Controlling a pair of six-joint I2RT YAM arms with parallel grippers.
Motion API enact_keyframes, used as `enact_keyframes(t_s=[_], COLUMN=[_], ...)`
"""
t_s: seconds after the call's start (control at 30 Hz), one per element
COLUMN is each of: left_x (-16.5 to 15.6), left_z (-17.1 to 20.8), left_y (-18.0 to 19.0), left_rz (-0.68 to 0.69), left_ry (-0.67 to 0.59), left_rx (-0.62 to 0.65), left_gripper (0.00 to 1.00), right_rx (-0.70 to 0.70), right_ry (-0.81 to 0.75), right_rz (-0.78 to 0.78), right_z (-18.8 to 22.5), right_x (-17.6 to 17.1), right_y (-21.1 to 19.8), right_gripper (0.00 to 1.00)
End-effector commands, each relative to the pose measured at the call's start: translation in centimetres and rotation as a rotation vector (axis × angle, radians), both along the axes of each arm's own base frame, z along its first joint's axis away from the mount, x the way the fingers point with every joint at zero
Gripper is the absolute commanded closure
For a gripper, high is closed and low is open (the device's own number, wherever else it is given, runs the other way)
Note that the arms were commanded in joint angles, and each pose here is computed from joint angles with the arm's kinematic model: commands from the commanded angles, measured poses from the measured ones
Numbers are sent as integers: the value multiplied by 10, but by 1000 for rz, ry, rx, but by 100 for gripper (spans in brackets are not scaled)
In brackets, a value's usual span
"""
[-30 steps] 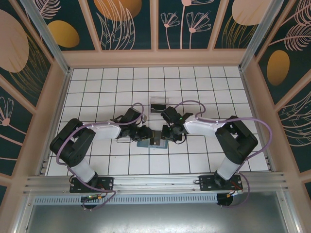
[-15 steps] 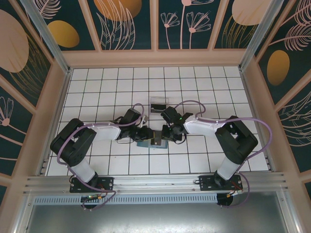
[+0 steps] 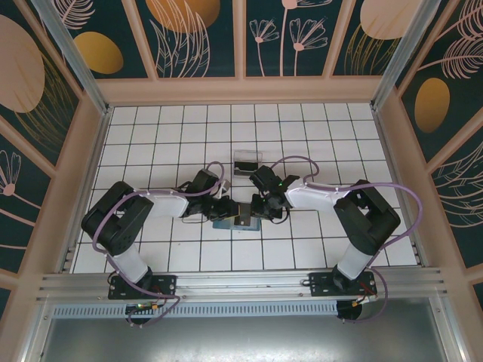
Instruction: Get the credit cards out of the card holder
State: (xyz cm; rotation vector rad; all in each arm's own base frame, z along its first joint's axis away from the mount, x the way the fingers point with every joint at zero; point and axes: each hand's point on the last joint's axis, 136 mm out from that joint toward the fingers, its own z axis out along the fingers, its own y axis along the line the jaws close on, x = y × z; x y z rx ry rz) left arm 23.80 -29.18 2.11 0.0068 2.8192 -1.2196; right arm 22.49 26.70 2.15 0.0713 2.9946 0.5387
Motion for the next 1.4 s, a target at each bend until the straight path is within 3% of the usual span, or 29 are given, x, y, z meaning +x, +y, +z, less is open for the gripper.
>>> enact_keyframes(t_s=[0.0, 0.4, 0.77, 1.37], left_x=[-6, -2, 0, 10], left_z=[-13, 0, 9, 35], left_y=[4, 16, 27, 45], left_rz=[3, 23, 18, -51], left_ry=[26, -9, -43, -167], left_rx=[15, 24, 78, 233], left_gripper=[81, 89, 91, 94], right_rx=[-78, -97, -109, -119], right_ry=[43, 39, 31, 25], right_rz=[-13, -22, -28, -27], right_z=[-20, -21, -20, -16], right_x=[-9, -8, -7, -5], right_y=[-12, -17, -20, -21], right_gripper=[77, 78, 68, 76])
